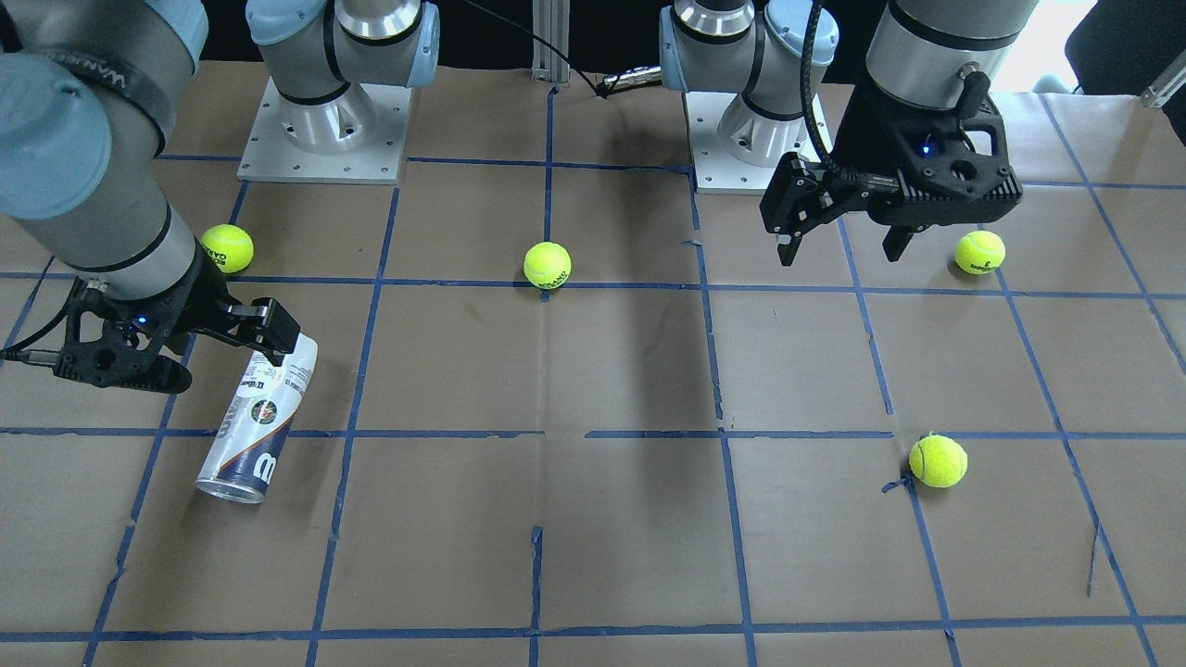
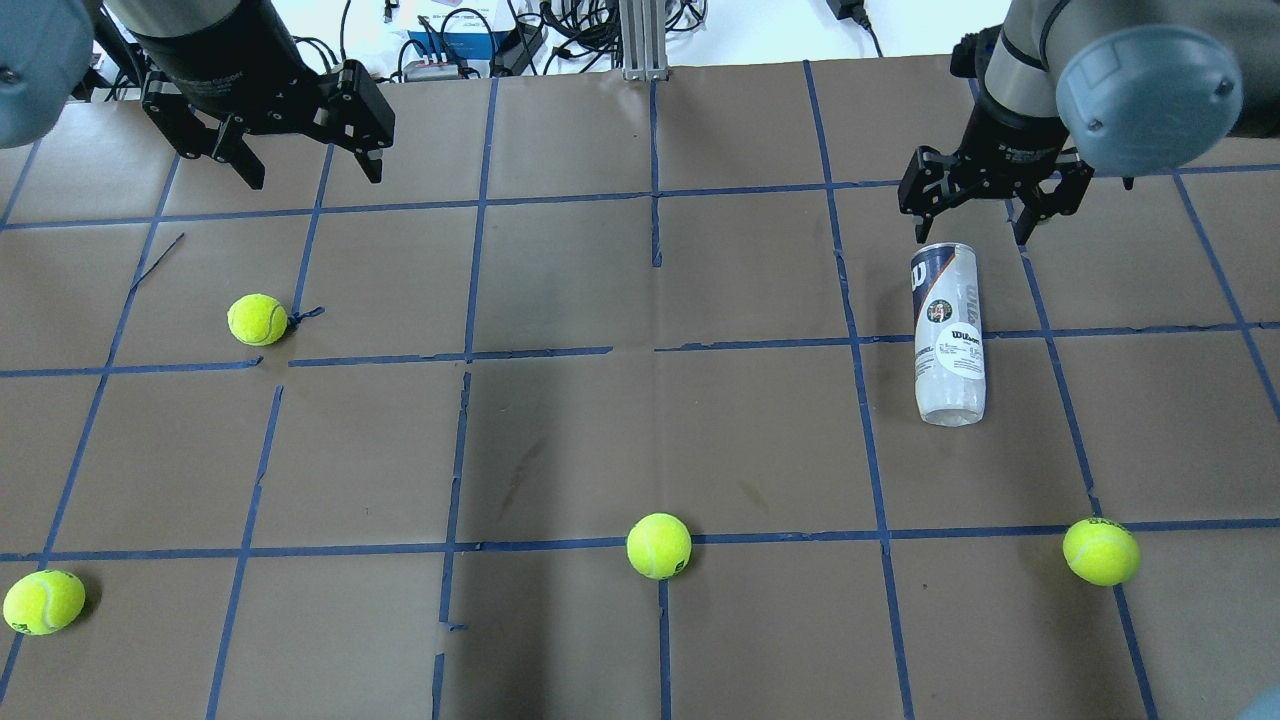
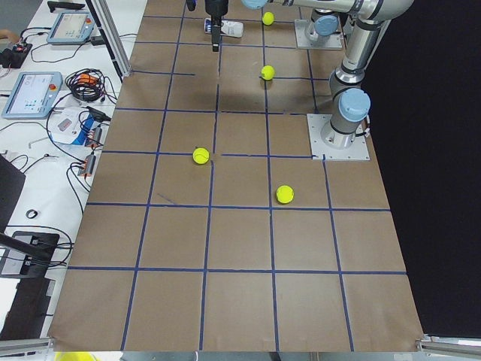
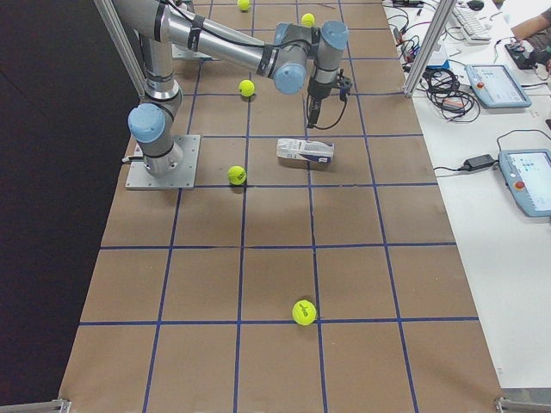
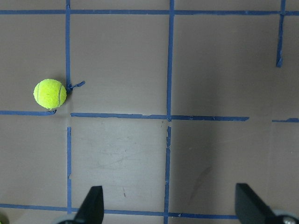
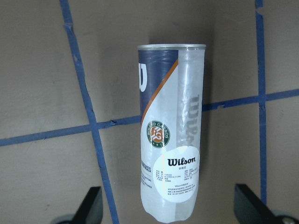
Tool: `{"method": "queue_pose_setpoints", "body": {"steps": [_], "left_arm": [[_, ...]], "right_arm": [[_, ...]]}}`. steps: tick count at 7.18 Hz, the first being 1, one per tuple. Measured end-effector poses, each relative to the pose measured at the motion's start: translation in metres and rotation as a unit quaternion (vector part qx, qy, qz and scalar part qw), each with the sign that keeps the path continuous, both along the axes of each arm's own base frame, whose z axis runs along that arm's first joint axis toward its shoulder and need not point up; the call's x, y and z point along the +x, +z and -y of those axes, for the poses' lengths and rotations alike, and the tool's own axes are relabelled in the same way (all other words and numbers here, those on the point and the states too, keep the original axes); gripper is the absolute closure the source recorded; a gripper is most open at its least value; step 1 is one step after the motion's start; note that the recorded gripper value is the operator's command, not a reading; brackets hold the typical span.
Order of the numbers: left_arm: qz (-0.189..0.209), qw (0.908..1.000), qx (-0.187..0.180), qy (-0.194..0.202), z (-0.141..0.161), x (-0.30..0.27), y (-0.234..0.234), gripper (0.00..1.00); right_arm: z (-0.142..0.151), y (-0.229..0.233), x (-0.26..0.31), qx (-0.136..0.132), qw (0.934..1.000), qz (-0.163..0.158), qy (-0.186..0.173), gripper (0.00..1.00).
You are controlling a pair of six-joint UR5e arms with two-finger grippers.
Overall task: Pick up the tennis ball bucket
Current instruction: 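Lower the right gripper onto the white Wilson can and grasp it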
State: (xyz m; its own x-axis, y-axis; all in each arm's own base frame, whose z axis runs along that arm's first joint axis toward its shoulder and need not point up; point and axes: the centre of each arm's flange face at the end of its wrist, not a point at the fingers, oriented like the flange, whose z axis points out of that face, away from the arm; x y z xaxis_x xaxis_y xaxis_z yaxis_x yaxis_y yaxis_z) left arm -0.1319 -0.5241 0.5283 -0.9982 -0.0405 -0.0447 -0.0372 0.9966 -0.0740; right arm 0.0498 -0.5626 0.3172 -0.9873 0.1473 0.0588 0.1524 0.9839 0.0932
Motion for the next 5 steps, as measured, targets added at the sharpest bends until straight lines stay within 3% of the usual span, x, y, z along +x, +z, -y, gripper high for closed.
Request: {"method": "queue_pose_setpoints", "body": {"steps": [2, 5], "left_arm": [[0.000, 1.0000, 0.000, 0.000, 0.000, 0.000, 0.000, 0.00], [0.000, 1.0000, 0.001, 0.000, 0.000, 0.000, -0.001, 0.00]], "right_arm": [[-0.006, -0.047, -0.010, -0.008, 1.0000, 0.001, 0.001, 0.02], [0.000, -0.088, -0.017, 0.005, 0.9997, 0.025, -0.006, 0.05]]}}
